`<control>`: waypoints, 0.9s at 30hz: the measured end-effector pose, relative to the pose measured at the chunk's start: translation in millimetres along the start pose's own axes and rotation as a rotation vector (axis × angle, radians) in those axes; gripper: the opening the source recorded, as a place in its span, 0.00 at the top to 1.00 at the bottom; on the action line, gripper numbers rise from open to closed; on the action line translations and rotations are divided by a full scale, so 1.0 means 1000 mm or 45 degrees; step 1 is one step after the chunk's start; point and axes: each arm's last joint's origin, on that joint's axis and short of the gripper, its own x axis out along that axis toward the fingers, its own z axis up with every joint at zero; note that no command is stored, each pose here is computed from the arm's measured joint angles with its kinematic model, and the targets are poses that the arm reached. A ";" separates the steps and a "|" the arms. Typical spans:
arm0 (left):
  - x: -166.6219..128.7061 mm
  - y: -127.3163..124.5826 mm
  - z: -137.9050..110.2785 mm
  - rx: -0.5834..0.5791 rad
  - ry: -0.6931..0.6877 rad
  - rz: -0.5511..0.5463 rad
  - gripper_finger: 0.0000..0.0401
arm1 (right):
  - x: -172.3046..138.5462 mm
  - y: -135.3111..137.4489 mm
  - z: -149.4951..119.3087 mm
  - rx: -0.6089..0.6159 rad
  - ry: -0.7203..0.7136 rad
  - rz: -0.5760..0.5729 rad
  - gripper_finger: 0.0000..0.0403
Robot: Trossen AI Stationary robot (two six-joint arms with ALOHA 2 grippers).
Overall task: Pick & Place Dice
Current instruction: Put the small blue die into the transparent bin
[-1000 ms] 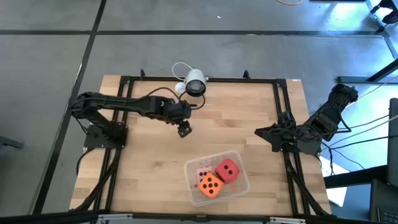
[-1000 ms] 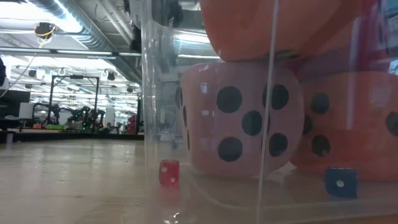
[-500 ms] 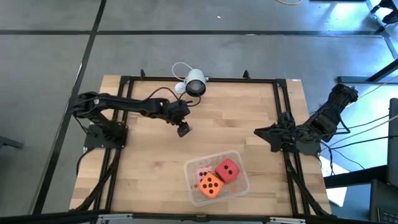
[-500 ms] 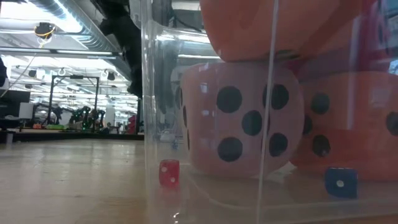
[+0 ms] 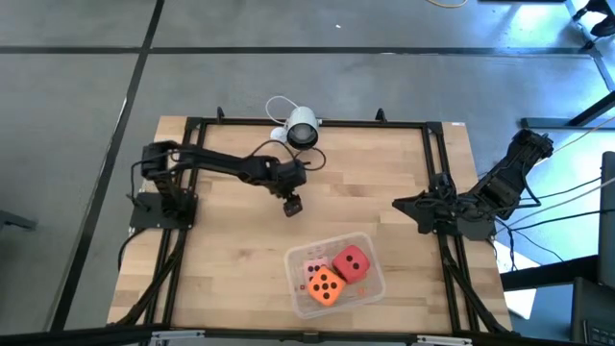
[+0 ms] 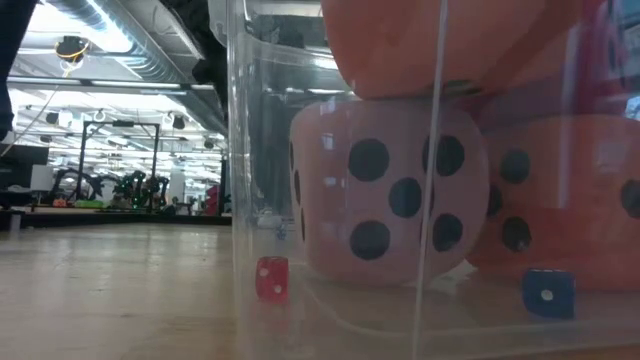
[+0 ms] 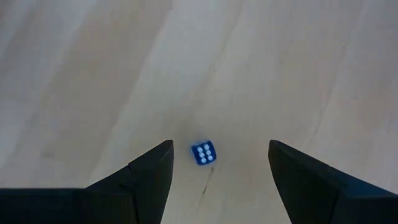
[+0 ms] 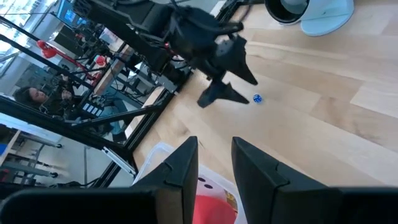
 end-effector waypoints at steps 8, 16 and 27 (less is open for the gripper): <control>0.018 -0.003 -0.005 0.092 0.119 0.097 0.37 | 0.000 0.001 0.000 0.007 0.013 0.007 0.76; 0.017 -0.007 -0.005 0.139 0.110 0.116 0.37 | 0.000 0.001 0.000 0.011 0.018 0.012 0.76; 0.018 -0.007 -0.005 0.144 0.111 0.119 0.50 | 0.000 0.001 0.000 0.012 0.017 0.012 0.76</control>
